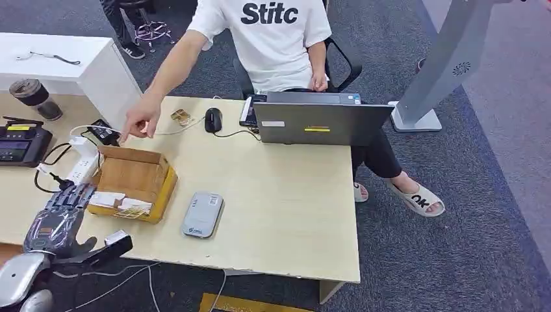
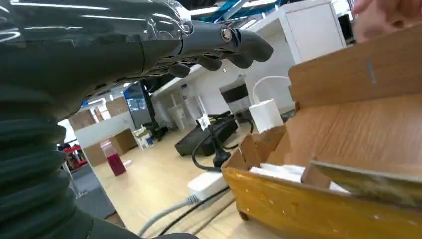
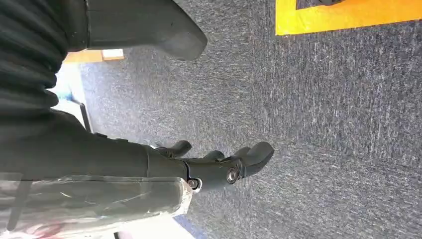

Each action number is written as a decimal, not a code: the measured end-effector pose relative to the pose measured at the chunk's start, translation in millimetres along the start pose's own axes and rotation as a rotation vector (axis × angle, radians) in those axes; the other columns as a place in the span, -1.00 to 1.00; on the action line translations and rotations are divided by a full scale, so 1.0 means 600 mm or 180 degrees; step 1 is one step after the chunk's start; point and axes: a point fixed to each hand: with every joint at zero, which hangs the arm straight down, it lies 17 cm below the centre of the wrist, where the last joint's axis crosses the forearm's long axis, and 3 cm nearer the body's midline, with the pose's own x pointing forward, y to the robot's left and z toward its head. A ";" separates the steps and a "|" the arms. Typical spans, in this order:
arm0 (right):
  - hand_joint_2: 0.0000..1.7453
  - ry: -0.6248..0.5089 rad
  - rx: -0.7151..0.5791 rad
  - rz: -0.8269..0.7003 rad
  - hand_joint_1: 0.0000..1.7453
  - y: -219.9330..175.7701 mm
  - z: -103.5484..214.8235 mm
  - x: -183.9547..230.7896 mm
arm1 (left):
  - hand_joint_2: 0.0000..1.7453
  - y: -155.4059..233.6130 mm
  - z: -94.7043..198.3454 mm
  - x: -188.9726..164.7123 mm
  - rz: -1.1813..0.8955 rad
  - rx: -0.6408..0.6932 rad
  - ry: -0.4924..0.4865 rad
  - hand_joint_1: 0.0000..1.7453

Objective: Pass the card to the sensor for recognition and then transmit it.

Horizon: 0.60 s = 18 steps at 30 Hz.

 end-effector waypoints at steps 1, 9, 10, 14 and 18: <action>1.00 -0.0005 -0.0002 0.0012 -1.00 0.000 0.000 0.000 | 1.00 -0.004 0.000 0.004 0.0041 -0.0017 -0.0009 -1.00; 1.00 -0.0055 0.0039 0.0112 -1.00 0.004 0.001 0.005 | 1.00 -0.028 -0.005 0.031 0.0392 -0.0021 -0.0096 -1.00; 1.00 -0.0056 0.0039 0.0113 -1.00 0.004 0.001 0.006 | 1.00 -0.030 -0.006 0.033 0.0425 -0.0015 -0.0094 -1.00; 1.00 -0.0073 0.0033 0.0160 -1.00 0.003 0.001 0.007 | 1.00 -0.039 -0.008 0.047 0.0560 -0.0029 -0.0124 -1.00; 1.00 -0.0077 0.0031 0.0162 -1.00 0.003 0.001 0.008 | 1.00 -0.044 -0.009 0.055 0.0626 -0.0042 -0.0129 -1.00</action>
